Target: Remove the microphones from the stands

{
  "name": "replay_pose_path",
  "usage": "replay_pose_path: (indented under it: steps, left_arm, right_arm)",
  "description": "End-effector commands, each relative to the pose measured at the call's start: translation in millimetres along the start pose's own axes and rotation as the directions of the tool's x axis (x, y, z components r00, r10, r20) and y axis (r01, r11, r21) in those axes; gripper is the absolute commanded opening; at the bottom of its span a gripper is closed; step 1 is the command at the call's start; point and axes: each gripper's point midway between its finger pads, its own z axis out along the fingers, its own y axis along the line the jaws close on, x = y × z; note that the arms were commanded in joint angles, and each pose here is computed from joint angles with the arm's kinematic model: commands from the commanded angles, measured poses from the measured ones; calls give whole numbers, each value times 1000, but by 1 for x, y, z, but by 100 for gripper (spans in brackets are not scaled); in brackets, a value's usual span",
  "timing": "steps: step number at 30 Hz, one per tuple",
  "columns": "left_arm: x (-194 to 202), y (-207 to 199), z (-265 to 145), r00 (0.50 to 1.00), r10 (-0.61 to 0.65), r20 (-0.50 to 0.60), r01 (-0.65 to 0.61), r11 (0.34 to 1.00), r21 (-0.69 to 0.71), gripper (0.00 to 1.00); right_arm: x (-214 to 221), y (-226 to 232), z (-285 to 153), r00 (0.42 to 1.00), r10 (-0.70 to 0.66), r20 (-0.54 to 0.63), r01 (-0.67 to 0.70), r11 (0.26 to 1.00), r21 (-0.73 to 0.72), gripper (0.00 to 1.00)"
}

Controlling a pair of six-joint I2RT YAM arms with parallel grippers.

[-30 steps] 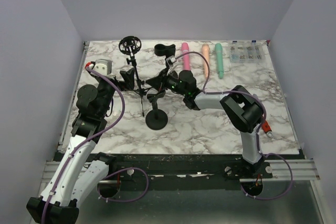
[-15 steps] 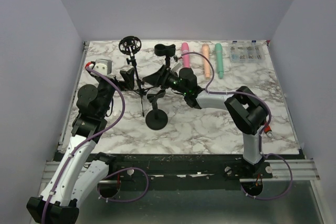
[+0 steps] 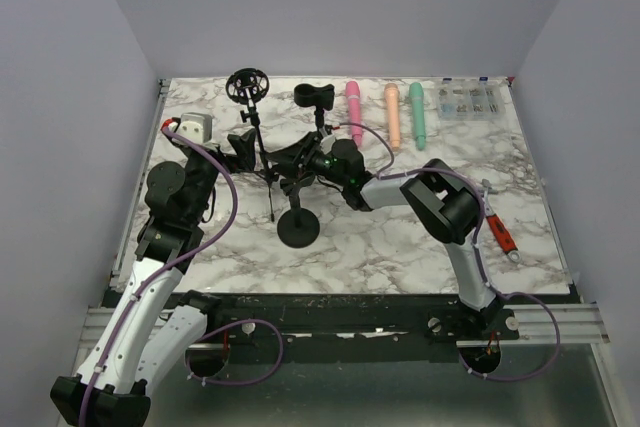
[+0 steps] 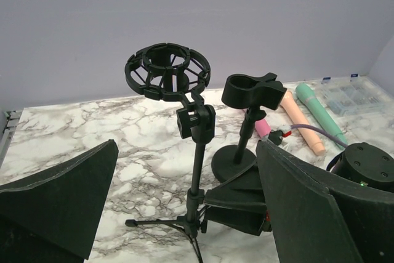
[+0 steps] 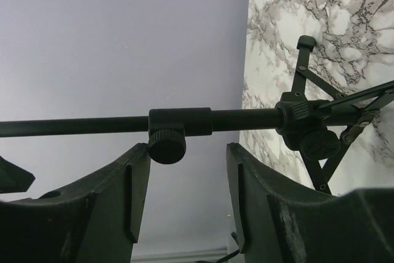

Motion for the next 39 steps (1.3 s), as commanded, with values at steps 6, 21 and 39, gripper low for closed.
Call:
replay_pose_path:
  steps: [6,21,39]
  left_arm:
    - [-6,0,-2,1000,-8,22,8,1000,-1,99]
    - [-4,-3,0,1000,-14,14,13,1000,13,99]
    - [0,-2,1,1000,-12,2,12,1000,10,99]
  right_arm:
    - [-4,15,9,1000,19,8,-19,999,-51,44]
    - [-8,8,8,985,-172,25,172,985,-10,1]
    - [-29,26,-5,549,-835,43,833,551,45,1]
